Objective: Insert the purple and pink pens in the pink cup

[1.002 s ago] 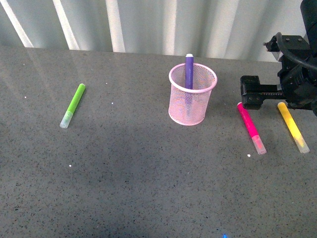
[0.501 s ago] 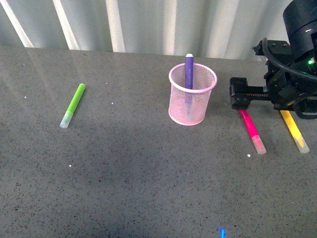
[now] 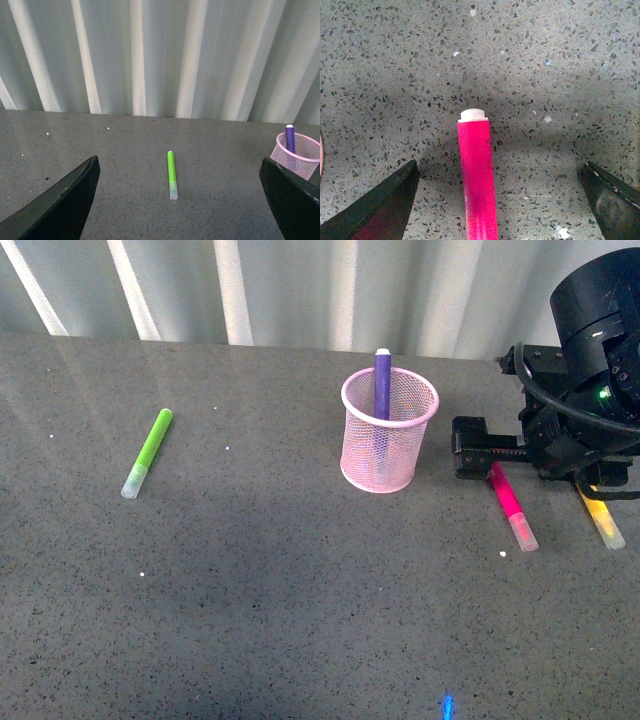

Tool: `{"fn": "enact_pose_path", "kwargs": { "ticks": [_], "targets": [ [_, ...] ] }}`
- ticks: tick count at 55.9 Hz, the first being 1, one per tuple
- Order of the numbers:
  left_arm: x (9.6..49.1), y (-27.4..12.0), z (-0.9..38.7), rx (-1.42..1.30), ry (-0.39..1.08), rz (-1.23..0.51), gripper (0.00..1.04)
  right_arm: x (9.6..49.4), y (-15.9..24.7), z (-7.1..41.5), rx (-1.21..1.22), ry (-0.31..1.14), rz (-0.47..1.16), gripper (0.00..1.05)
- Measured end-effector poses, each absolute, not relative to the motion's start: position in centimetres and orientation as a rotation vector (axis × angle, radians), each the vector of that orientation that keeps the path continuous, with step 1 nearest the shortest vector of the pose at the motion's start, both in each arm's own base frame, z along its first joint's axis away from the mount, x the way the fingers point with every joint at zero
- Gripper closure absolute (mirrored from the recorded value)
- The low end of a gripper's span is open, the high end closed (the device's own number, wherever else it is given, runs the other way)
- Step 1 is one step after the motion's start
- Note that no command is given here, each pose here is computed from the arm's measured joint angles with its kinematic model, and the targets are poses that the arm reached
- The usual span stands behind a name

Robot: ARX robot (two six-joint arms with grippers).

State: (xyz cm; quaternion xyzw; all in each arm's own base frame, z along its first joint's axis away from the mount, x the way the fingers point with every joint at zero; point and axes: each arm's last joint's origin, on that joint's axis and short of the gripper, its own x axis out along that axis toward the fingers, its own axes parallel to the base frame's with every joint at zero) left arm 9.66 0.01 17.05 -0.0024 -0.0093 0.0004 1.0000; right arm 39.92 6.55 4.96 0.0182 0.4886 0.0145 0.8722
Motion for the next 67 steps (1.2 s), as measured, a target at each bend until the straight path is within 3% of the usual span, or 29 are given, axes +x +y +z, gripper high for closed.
{"fn": "enact_pose_path", "kwargs": {
  "ticks": [31, 50, 59, 63, 67],
  "targets": [
    [9.7, 0.0, 17.1, -0.005, -0.019, 0.001, 0.07, 39.7, 5.7, 4.6, 0.070, 1.000, 0.023, 0.89],
    [9.7, 0.0, 17.1, -0.005, -0.019, 0.001, 0.07, 39.7, 4.7, 6.0, 0.108, 0.920, 0.002, 0.93],
    [9.7, 0.0, 17.1, -0.005, -0.019, 0.001, 0.07, 39.8, 4.4, 9.8, 0.136, 0.679, -0.009, 0.93],
    [9.7, 0.0, 17.1, -0.005, -0.019, 0.001, 0.07, 39.6, 4.6, 13.9, 0.160, 0.454, 0.017, 0.93],
    [9.7, 0.0, 17.1, -0.005, -0.019, 0.001, 0.07, 39.2, 4.9, 16.2, 0.164, 0.327, 0.050, 0.93]
  ]
}}
